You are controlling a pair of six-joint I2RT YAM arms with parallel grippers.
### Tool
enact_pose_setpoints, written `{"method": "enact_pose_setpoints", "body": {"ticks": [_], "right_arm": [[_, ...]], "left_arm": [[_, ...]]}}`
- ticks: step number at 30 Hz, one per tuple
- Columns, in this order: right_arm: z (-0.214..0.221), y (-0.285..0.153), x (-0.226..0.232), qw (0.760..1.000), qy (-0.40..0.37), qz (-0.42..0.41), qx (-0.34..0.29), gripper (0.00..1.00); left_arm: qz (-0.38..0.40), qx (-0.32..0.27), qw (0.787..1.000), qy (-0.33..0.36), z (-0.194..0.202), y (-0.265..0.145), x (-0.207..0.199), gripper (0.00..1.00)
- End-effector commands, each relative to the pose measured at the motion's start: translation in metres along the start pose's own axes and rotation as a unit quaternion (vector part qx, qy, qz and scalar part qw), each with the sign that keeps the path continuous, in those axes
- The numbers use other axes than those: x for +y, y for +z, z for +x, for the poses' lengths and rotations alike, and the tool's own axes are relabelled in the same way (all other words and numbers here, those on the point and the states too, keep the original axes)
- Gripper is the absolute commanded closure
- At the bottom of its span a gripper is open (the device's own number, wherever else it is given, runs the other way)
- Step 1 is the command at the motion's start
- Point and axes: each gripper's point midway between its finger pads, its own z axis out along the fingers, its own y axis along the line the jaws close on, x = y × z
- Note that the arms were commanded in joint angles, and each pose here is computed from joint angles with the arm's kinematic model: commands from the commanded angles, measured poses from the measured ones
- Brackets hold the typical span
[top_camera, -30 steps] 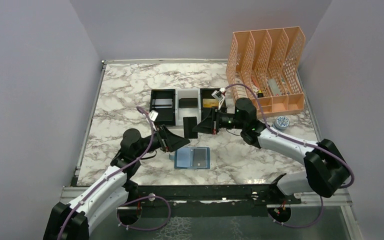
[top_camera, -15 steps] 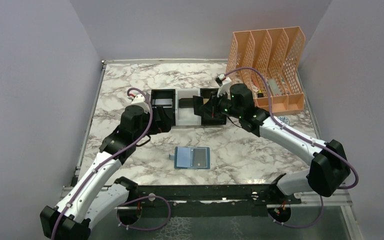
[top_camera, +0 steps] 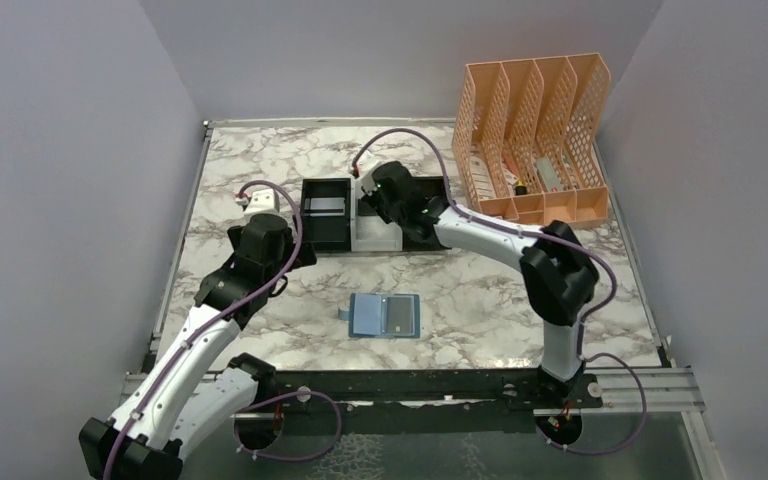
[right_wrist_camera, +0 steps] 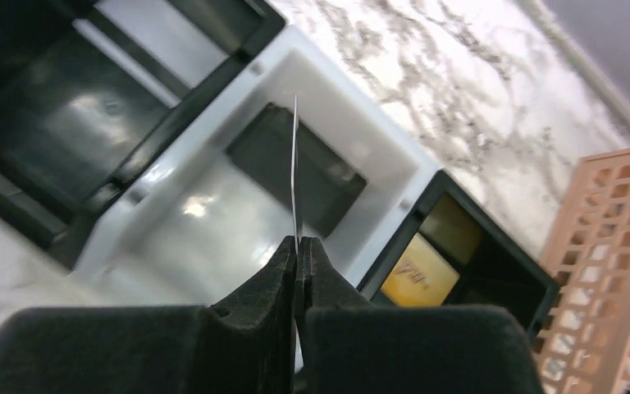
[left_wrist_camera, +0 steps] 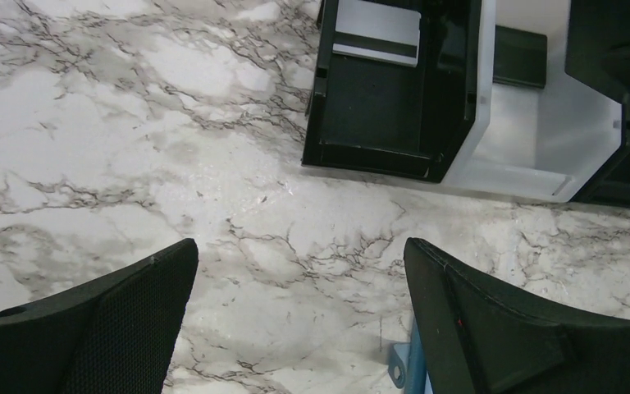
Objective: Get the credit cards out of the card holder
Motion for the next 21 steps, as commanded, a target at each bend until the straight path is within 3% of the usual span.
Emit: {"method": "enact_pose_setpoints", "body": {"ticks": [1, 9, 14, 21], "right_arm": [[0.009, 0.031, -0.032, 0.986, -0.128, 0.099, 0.051, 0.99], [0.006, 0.07, -0.014, 0.97, -0.235, 0.052, 0.017, 0.99], [0.009, 0.084, -0.019, 0.953, -0.294, 0.069, 0.018, 0.99], [0.023, 0.101, -0.015, 0.946, -0.319, 0.052, 0.029, 0.99]], "left_arm": [[-0.023, -0.039, 0.999, -0.022, -0.012, -0.013, 0.015, 0.01], [-0.039, -0.058, 0.997, -0.02, -0.02, -0.018, 0.023, 0.01], [-0.037, -0.059, 0.997, -0.02, -0.02, -0.018, 0.022, 0.01], [-0.037, -0.059, 0.997, -0.018, -0.02, -0.019, 0.023, 0.01]]}}
